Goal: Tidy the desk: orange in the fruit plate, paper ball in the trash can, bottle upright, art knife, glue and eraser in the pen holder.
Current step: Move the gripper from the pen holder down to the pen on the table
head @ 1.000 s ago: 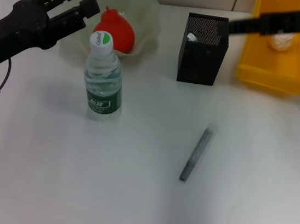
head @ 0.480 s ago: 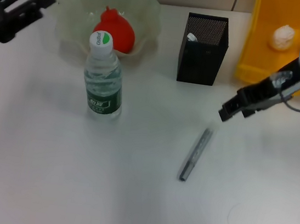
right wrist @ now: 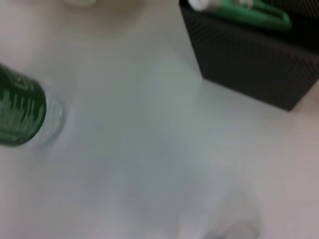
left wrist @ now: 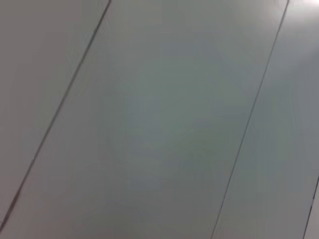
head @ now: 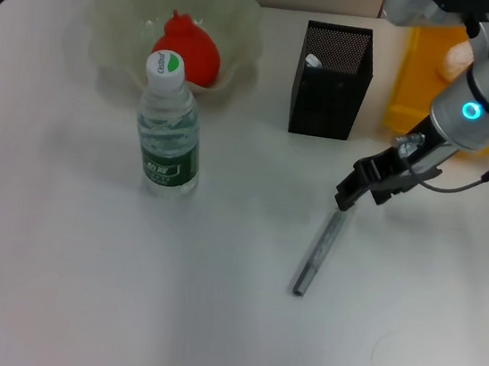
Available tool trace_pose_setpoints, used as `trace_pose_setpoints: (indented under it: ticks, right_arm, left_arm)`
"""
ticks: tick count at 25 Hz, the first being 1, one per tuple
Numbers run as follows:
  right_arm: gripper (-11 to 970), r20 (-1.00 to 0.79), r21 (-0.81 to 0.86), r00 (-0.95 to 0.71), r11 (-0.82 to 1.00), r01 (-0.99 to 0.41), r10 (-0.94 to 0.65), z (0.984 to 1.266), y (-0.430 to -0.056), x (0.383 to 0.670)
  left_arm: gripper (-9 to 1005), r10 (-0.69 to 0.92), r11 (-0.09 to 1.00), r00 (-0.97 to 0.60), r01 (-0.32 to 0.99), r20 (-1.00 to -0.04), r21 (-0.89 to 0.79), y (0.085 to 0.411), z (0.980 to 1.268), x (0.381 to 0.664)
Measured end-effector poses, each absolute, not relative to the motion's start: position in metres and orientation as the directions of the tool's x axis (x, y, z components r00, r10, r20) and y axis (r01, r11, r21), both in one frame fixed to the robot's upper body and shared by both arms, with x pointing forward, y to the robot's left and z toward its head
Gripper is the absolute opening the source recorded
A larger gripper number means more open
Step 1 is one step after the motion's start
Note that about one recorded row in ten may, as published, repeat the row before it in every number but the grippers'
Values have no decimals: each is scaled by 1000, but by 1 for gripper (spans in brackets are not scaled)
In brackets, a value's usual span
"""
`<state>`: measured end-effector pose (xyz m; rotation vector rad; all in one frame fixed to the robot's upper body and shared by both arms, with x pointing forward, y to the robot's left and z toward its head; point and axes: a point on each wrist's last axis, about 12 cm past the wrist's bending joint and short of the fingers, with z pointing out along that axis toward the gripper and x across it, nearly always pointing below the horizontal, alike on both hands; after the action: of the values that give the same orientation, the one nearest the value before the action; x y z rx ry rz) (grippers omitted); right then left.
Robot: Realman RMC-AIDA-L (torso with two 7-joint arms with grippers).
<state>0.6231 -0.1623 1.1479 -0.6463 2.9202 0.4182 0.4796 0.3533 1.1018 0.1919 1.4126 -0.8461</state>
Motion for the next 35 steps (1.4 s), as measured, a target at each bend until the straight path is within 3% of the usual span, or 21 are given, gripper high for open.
trace_pose_setpoints:
  ticks: [11,16,35]
  right_arm:
    - [569,-158,233,-876,844,-482,-457,1146,-148,624]
    - [753,-144,231,-879,848,-476,-454,1146,-147,624]
    - [753,-142,230,-889,859,-458,-436,1131,-143,626]
  left_arm:
    - [739,-396,707,-64,615,-916,-349,355,1102,478]
    - [738,-395,708,-64,614,-916,-348,356,1101,478]
    - [739,-391,715,-69,606,-918,-350,355,1097,476]
